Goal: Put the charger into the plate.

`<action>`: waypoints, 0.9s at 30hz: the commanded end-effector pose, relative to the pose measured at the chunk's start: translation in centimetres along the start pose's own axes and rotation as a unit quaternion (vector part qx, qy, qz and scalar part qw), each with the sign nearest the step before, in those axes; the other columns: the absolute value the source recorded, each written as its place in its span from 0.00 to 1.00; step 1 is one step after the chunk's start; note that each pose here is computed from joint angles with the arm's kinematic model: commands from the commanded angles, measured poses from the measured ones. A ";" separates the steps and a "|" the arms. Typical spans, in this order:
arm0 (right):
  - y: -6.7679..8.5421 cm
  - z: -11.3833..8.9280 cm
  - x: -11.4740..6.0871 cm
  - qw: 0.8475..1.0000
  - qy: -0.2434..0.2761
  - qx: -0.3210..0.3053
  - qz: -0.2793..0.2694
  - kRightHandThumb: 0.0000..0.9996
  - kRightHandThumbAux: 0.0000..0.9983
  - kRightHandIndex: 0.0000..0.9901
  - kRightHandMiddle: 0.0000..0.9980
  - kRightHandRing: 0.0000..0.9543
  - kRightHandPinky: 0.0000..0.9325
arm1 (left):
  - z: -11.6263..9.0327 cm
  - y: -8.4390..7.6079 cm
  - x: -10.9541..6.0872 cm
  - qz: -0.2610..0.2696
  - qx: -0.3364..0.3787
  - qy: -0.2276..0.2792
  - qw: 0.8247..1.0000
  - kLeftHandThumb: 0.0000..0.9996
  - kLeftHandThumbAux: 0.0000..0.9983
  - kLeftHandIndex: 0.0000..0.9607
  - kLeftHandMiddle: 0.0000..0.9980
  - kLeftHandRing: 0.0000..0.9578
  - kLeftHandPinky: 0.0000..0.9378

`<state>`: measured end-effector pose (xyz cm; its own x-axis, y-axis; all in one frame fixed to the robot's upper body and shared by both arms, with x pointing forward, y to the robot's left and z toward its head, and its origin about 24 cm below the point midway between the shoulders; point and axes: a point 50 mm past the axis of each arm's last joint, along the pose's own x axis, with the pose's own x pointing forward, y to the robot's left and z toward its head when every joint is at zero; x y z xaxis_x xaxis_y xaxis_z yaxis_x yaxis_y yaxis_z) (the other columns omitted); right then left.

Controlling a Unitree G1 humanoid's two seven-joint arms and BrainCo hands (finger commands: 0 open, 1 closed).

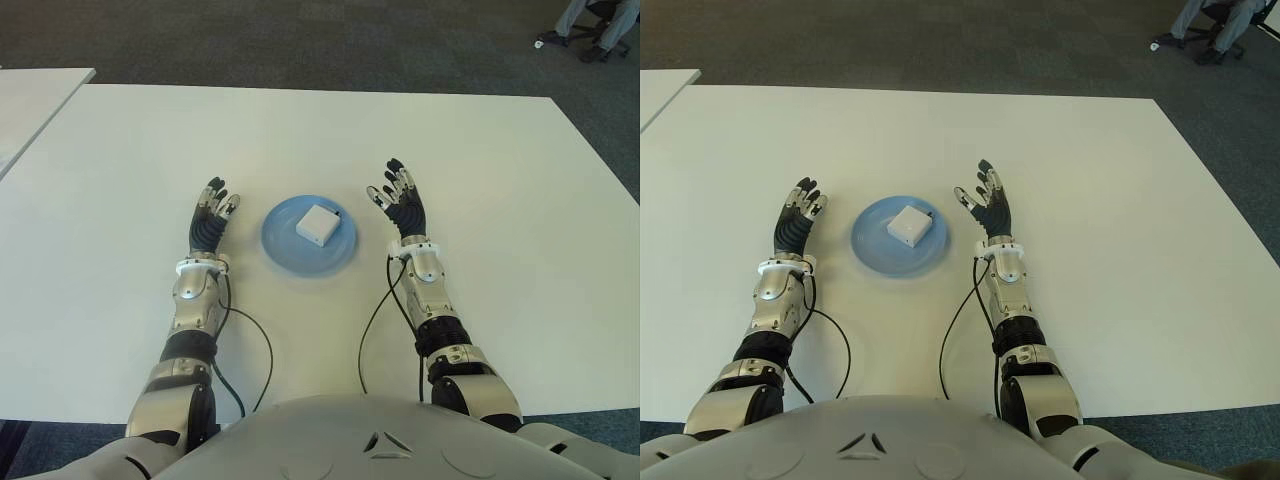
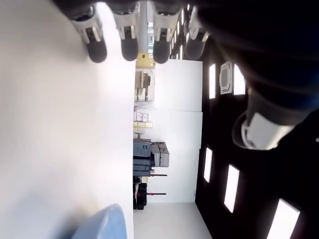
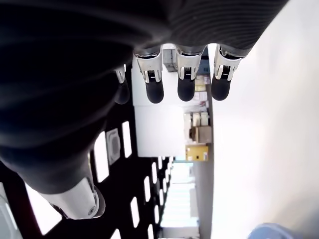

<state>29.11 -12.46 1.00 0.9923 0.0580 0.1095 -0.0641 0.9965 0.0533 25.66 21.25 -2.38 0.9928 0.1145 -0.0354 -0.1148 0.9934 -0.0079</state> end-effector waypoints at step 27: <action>1.4 -2.7 -0.4 0.996 0.078 0.044 0.012 0.00 0.66 0.04 0.09 0.05 0.03 | -1.0 0.1 -1.0 -0.053 0.153 0.045 0.986 0.00 0.47 0.00 0.00 0.00 0.00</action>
<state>29.00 -11.38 -0.94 0.9966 0.0804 0.0179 -0.0819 0.9902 0.1128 25.42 21.17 -2.31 0.9971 0.0199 -0.0740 -0.0002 0.9665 0.2566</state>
